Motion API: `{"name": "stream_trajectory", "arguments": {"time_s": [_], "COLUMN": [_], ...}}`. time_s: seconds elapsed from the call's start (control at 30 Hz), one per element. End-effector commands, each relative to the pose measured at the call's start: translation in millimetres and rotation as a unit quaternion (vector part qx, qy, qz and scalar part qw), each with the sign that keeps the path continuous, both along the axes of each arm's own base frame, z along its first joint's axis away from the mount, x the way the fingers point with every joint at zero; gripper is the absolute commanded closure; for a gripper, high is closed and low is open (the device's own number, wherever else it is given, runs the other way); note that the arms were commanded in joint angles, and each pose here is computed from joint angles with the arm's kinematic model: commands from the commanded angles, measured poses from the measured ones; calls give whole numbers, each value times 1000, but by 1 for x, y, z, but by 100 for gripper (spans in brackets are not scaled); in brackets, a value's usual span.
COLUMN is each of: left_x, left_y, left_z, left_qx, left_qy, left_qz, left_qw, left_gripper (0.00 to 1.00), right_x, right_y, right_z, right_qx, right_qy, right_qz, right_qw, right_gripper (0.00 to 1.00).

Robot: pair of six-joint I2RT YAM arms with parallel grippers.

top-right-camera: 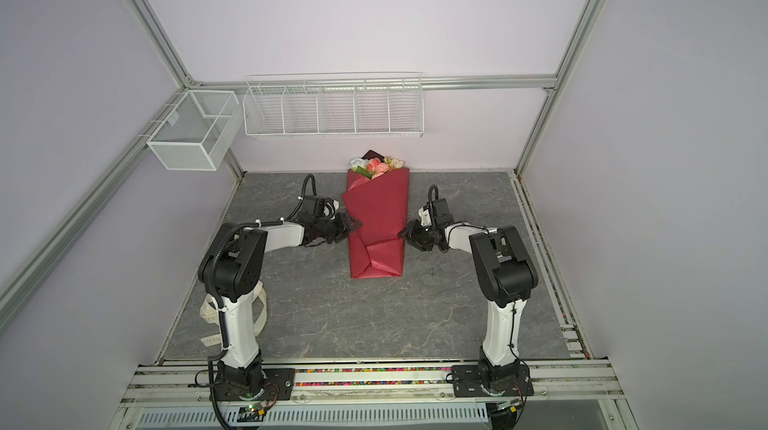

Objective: Tie the bouquet of fake flowers

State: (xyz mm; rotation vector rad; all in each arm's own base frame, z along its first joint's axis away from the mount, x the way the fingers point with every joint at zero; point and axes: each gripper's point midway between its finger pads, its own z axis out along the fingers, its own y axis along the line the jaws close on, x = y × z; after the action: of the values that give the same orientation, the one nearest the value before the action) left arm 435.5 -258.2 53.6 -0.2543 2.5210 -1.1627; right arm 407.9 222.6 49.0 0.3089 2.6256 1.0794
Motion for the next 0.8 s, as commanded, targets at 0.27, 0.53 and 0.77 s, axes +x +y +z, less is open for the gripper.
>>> {"name": "stream_trajectory", "arguments": {"time_s": [0.27,0.53,0.77], "left_x": [-69,-132,-173], "left_y": [81,215,299], "left_z": [43,48,30], "left_qx": [128,289,321], "left_qy": [-32,24,91], "left_qz": [63,252,380], "left_qw": [989,923,863], "left_gripper": [27,35,32], "right_x": [-65,-118,-139], "right_y": [-41,-35,-22], "right_z": [97,153,152], "right_qx": [-62,-111,-141], "right_qy": [-113,-247,-243], "right_qz": [10,42,82], "right_qw": [992,962,956], "right_gripper": [37,37,37]}}
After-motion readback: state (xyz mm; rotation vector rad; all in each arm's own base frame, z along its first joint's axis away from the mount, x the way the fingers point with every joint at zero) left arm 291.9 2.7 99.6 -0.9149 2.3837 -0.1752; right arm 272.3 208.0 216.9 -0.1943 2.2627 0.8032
